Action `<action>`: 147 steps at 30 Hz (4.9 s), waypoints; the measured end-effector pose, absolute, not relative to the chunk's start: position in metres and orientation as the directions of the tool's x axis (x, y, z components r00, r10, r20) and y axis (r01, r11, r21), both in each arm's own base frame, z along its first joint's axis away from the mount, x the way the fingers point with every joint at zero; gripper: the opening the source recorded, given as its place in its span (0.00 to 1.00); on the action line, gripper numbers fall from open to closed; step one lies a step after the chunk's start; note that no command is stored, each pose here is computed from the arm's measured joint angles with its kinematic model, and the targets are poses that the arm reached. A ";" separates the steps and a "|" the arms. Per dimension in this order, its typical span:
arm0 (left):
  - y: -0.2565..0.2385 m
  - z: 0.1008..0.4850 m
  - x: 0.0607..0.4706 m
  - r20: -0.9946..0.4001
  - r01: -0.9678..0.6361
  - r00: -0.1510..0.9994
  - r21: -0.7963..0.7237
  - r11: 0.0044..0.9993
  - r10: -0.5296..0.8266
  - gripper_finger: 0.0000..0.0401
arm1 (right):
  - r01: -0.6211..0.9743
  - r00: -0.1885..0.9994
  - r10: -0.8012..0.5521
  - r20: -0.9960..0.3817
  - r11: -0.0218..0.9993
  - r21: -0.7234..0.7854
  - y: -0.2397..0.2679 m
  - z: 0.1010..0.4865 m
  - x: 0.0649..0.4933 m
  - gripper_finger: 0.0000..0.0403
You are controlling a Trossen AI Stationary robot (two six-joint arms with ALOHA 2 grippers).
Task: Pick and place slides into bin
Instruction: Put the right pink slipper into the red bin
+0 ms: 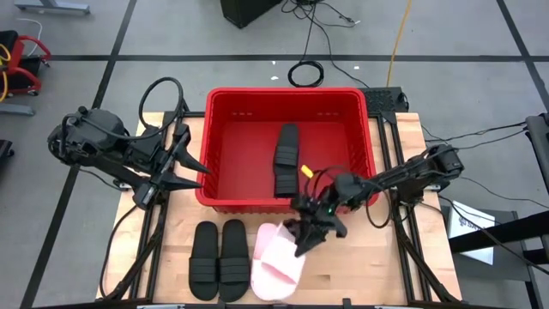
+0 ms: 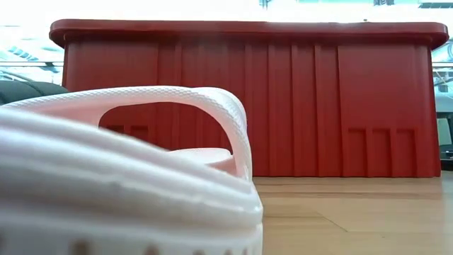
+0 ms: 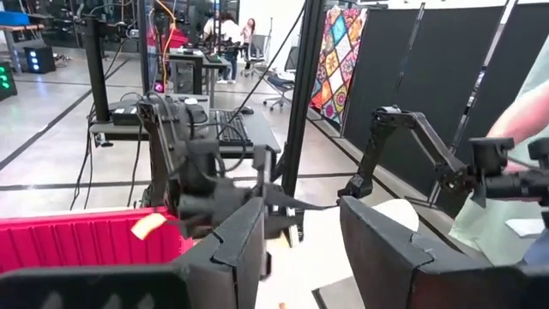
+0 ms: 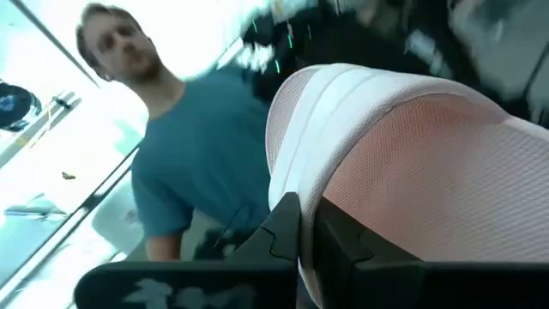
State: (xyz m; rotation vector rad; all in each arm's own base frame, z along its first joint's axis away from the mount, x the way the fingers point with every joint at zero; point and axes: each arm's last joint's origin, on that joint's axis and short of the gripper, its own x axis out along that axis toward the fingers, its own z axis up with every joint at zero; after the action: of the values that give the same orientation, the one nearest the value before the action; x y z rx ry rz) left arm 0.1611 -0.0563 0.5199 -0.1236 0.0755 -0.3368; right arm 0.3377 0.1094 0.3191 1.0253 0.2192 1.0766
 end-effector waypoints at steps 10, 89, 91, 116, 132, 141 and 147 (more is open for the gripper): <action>-0.056 0.525 0.161 0.004 0.317 0.947 -0.158 0.935 -0.320 0.38 | -0.684 0.718 0.448 0.532 0.593 0.425 0.057 0.381 0.332 0.02; 0.006 0.544 0.111 0.155 -0.231 0.957 -0.102 0.968 0.244 0.38 | -0.542 0.540 0.835 -0.105 0.440 0.716 -0.184 0.283 0.429 0.02; 0.006 0.544 0.111 0.154 -0.229 0.958 -0.105 0.968 0.243 0.38 | -0.548 0.527 0.844 -0.104 0.430 0.718 -0.180 0.274 0.436 0.02; 0.004 0.542 0.112 0.134 -0.175 0.972 -0.138 0.975 0.193 0.38 | -0.331 0.541 0.710 -0.450 0.672 0.663 -0.176 0.190 0.448 0.02; 0.004 0.542 0.112 0.133 -0.175 0.972 -0.136 0.975 0.193 0.38 | -0.264 0.405 0.707 -0.580 0.697 0.666 -0.169 0.185 0.425 0.02; 0.004 0.541 0.112 0.129 -0.174 0.973 -0.136 0.975 0.191 0.38 | -0.266 0.460 0.692 -0.557 0.706 0.657 -0.167 0.200 0.429 0.14; 0.004 0.539 0.112 0.112 -0.176 0.975 -0.131 0.976 0.191 0.38 | -0.266 0.486 0.683 -0.546 0.710 0.652 -0.166 0.218 0.426 0.29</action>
State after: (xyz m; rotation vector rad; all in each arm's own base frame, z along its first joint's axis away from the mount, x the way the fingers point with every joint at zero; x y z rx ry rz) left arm 0.1122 0.0043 0.5395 -0.1205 -0.1243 0.1851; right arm 0.4263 -0.1661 0.2178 0.5299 0.8879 0.6109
